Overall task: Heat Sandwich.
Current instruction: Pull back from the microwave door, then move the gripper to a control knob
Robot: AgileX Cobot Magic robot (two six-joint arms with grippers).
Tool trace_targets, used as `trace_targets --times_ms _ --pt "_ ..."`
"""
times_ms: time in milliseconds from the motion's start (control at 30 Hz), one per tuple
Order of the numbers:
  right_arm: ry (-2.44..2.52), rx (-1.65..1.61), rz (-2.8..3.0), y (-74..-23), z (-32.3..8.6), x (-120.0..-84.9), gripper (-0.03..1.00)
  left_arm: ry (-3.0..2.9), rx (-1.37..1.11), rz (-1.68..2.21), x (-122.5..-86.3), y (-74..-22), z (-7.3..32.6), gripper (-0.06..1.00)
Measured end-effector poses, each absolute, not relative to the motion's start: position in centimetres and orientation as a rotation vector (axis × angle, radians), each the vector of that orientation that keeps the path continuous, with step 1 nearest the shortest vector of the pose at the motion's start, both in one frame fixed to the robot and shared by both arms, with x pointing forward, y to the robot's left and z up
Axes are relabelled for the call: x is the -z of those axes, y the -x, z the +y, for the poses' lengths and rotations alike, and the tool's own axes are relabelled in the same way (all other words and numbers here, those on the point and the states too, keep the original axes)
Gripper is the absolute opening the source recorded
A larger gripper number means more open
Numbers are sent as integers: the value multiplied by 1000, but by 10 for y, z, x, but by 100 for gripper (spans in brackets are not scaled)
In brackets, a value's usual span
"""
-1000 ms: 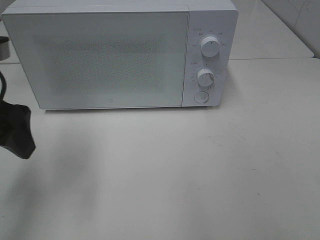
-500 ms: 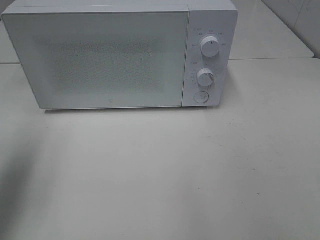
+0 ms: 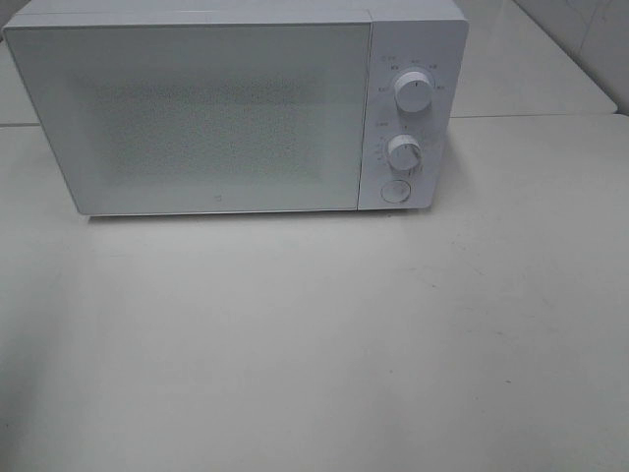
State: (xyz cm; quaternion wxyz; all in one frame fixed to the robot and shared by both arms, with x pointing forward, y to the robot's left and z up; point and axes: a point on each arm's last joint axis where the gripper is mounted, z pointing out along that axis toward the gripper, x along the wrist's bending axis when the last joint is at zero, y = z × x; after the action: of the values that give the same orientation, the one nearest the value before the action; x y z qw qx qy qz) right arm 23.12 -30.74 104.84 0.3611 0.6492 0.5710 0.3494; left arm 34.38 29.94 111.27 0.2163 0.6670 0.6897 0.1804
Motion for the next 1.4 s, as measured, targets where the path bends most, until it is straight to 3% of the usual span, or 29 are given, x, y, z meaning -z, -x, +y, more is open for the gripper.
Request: trace_targets --times_ms 200,767,1400 --pt "-1673 -900 1471 -231 -307 -1048 76 -1761 -645 1812 -1109 -294 299 98" --pt "-1673 -900 1471 -231 -307 -1048 76 -1605 -832 1640 -1058 -225 297 98" --pt "-1673 -900 1471 -231 -307 -1048 76 -1518 -904 1557 -1055 -231 297 98"
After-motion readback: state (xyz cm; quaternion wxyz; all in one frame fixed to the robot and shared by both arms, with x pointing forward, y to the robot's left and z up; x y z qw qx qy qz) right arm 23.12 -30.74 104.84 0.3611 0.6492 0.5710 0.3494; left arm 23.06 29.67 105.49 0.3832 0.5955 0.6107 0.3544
